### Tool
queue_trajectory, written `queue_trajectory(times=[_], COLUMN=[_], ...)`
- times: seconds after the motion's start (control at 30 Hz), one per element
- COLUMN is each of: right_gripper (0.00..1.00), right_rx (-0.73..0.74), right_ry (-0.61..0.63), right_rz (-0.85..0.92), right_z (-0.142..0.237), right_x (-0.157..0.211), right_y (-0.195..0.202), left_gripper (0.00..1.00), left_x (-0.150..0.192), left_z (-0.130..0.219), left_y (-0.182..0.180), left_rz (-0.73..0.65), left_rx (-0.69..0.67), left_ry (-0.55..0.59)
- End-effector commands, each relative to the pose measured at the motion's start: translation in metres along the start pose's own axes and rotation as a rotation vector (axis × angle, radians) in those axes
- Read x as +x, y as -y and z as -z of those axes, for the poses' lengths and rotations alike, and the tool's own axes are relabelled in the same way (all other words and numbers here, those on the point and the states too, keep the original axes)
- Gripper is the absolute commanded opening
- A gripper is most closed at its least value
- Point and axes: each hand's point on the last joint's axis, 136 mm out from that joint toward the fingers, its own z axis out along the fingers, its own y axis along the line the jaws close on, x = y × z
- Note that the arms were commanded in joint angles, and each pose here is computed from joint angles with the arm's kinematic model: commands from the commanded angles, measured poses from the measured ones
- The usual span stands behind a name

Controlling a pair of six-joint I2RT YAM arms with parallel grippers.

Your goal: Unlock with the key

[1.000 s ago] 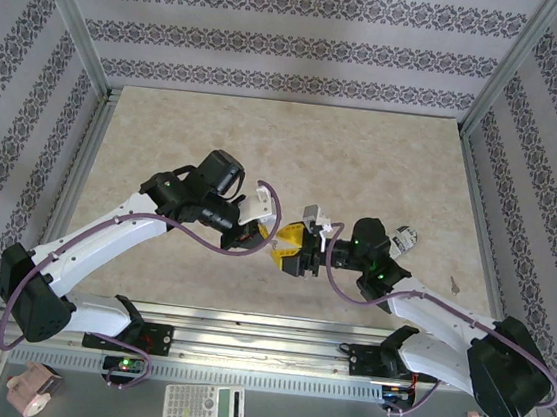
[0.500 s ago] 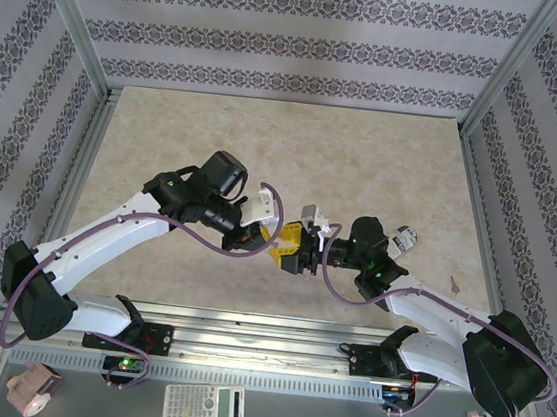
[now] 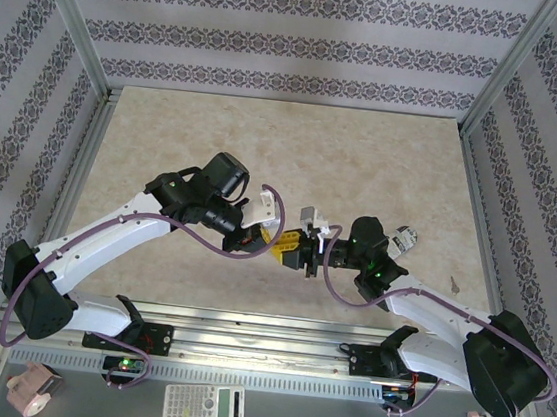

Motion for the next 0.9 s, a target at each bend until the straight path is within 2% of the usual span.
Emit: queue_trajectory(times=[0.0, 0.07, 0.5, 0.7, 0.87], right_gripper=[0.06, 0.00, 0.00, 0.08, 0.18], right_rx=[-0.046, -0.058, -0.083, -0.057, -0.051], right_ry=[0.024, 0.021, 0.010, 0.008, 0.001], right_rz=[0.044, 0.043, 0.029, 0.025, 0.014], right_z=[-0.003, -0.004, -0.003, -0.001, -0.001], right_x=[-0.014, -0.013, -0.010, -0.004, 0.000], right_y=[-0.009, -0.012, -0.019, -0.016, -0.014], left_gripper=[0.00, 0.00, 0.00, 0.00, 0.00], left_x=[-0.006, -0.006, -0.009, -0.009, -0.011], left_z=[0.002, 0.002, 0.001, 0.000, 0.002], left_y=[0.010, 0.010, 0.007, 0.008, 0.008], left_rz=[-0.029, -0.031, -0.040, -0.041, -0.046], left_rx=[0.040, 0.039, 0.033, 0.037, 0.032], left_ry=[0.008, 0.008, 0.021, 0.020, 0.028])
